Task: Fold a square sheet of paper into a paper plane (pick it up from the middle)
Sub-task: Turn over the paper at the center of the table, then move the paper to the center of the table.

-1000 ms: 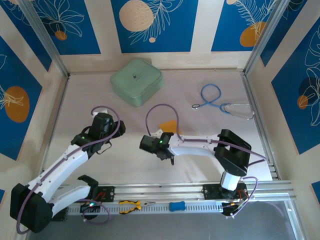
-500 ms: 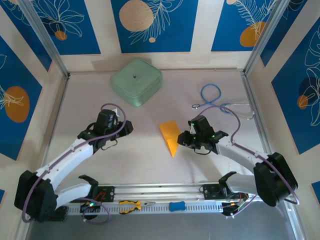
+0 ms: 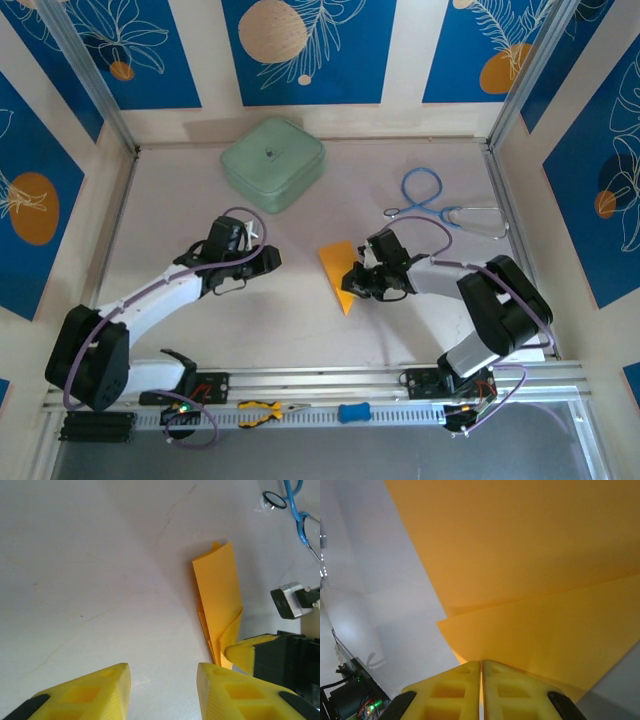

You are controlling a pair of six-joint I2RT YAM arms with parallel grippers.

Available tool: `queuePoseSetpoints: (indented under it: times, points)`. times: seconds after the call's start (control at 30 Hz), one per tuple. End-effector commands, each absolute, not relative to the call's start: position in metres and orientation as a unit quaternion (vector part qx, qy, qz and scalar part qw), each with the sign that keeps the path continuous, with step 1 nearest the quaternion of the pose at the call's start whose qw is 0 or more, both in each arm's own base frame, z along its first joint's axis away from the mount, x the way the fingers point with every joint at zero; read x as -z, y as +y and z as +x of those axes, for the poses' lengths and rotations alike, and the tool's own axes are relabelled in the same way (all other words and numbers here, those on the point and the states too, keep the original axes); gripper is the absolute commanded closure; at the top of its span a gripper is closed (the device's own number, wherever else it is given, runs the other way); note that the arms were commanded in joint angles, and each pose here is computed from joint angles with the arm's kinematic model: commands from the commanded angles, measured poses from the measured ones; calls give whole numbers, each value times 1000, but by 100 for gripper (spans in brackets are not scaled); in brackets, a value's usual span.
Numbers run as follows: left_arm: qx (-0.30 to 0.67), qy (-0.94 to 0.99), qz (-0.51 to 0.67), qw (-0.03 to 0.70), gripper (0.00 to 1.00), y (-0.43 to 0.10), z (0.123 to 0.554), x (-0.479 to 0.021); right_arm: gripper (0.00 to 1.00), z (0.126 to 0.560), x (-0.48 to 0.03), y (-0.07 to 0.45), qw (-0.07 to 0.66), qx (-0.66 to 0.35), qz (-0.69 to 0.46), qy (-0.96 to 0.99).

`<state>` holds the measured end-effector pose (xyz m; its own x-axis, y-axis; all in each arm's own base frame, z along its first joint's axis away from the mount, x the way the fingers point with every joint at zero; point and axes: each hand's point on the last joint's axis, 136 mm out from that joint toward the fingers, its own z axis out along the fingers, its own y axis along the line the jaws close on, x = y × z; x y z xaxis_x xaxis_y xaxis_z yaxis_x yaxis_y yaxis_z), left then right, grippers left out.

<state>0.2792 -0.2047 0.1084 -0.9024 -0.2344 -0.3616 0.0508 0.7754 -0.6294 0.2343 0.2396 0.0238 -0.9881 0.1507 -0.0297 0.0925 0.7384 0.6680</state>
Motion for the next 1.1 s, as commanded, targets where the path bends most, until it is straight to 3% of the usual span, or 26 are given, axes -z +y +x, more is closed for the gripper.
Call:
queuePoseSetpoints:
  times: [0.0,0.2,0.43,0.57,1.07]
  points:
    - [356,909,-38,212,61,-218,283,-118,88,225,-13,244,10,-341,96,935]
    - [375,906,-36,194,71,-227,282,-109,89,205,10,244,-60,-273,224,934]
    - [394,902,-28,173,73,-241,281,-104,87,207,4,271,-29,-322,334,885]
    - [405,899,-15,166,73,-250,280,-104,82,217,-19,280,23,-329,299,895]
    - [420,900,57,104,84,-321,271,-89,73,232,-54,207,123,-346,196,909]
